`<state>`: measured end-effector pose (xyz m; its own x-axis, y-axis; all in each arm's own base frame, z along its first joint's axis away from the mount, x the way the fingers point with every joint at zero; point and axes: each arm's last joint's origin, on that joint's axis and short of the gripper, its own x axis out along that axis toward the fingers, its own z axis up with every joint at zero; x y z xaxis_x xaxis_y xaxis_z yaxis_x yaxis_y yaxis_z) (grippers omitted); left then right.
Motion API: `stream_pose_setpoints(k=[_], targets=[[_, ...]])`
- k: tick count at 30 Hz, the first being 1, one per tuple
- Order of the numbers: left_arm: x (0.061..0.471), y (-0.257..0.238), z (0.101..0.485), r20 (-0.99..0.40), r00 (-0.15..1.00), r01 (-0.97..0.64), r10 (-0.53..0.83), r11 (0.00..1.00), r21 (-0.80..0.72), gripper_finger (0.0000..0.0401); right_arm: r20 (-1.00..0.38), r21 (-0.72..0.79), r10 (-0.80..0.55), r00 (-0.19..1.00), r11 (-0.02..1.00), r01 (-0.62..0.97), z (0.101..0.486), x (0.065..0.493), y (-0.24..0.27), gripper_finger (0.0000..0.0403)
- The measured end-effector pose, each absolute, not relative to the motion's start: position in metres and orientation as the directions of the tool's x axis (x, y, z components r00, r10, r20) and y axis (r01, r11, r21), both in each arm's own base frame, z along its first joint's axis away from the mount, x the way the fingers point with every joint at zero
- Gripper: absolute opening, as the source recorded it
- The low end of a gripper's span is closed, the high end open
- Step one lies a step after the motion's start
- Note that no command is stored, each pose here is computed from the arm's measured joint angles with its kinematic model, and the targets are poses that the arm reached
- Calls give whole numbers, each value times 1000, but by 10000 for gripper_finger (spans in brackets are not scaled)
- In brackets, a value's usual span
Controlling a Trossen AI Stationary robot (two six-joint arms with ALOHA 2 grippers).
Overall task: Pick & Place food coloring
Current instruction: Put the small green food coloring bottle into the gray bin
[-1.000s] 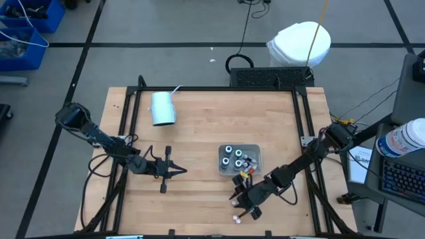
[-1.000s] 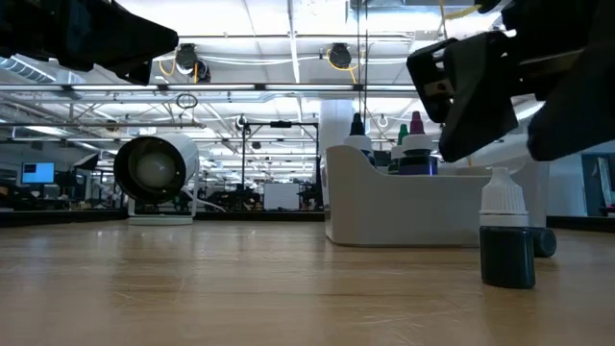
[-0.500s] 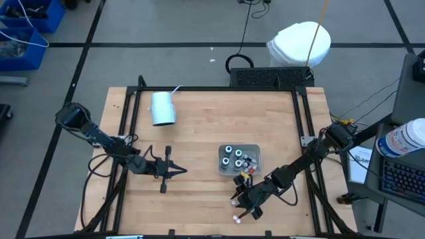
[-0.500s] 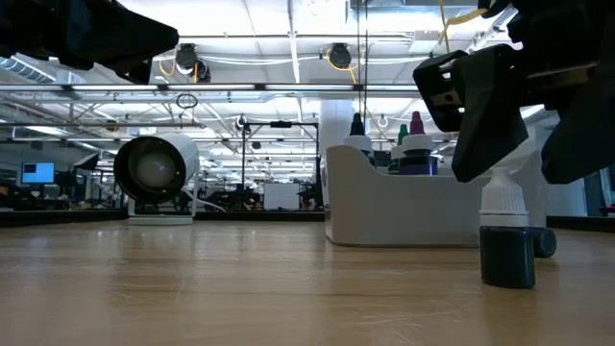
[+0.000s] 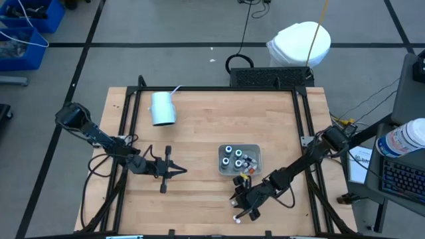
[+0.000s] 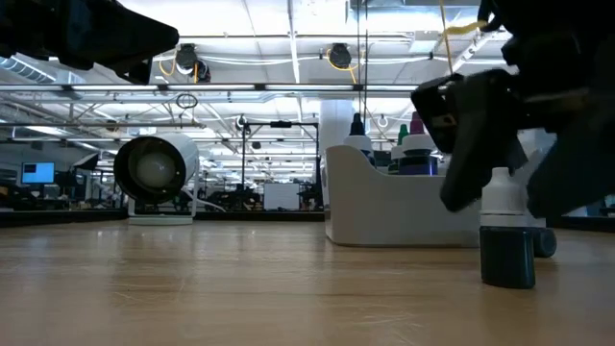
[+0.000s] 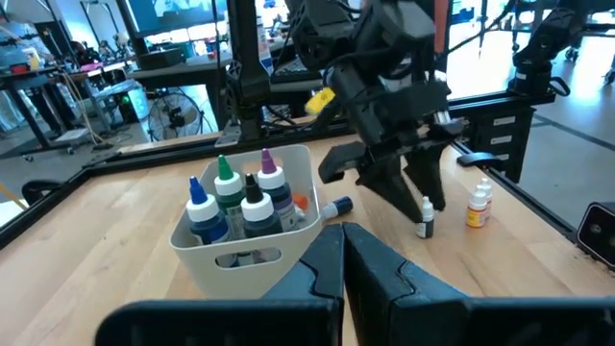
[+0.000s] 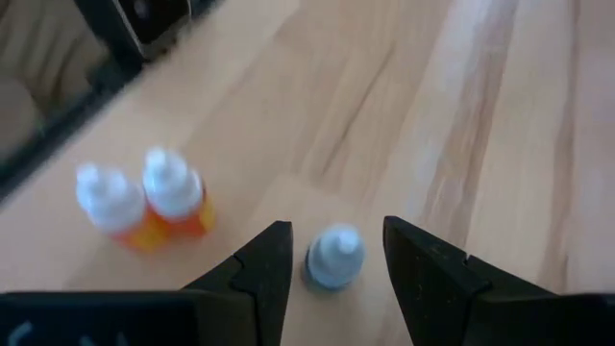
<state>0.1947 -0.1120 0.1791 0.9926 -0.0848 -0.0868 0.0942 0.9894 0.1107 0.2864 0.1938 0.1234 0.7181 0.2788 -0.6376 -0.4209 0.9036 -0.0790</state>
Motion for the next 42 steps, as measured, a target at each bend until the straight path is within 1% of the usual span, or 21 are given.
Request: stream_pose_setpoints(k=[10,14,17,26,31,34,37,42], targets=[[195,-112,179,-87,993,94,-85,990,106,10,-631,-85,283,722,901,-427,126,287,194,153],[195,-112,179,-87,993,92,-85,993,78,10,-631,-84,283,722,901,-427,126,287,194,148],[195,-112,179,-88,993,91,-85,993,68,10,-631,-74,286,721,903,-423,126,287,194,130],[195,-112,179,-88,993,91,-85,993,68,10,-632,-68,286,720,905,-419,126,287,194,43],[195,-112,179,-88,993,91,-85,994,68,10,-628,-75,288,723,902,-425,127,287,194,41],[195,-112,179,-89,992,91,-85,993,69,10,-604,-76,299,738,901,-427,138,286,193,49],[195,-112,179,-90,992,91,-85,993,69,10,-565,-68,317,762,902,-426,159,282,191,54],[195,-112,179,-90,992,91,-85,994,65,10,-506,-56,338,794,905,-422,202,268,181,44]])
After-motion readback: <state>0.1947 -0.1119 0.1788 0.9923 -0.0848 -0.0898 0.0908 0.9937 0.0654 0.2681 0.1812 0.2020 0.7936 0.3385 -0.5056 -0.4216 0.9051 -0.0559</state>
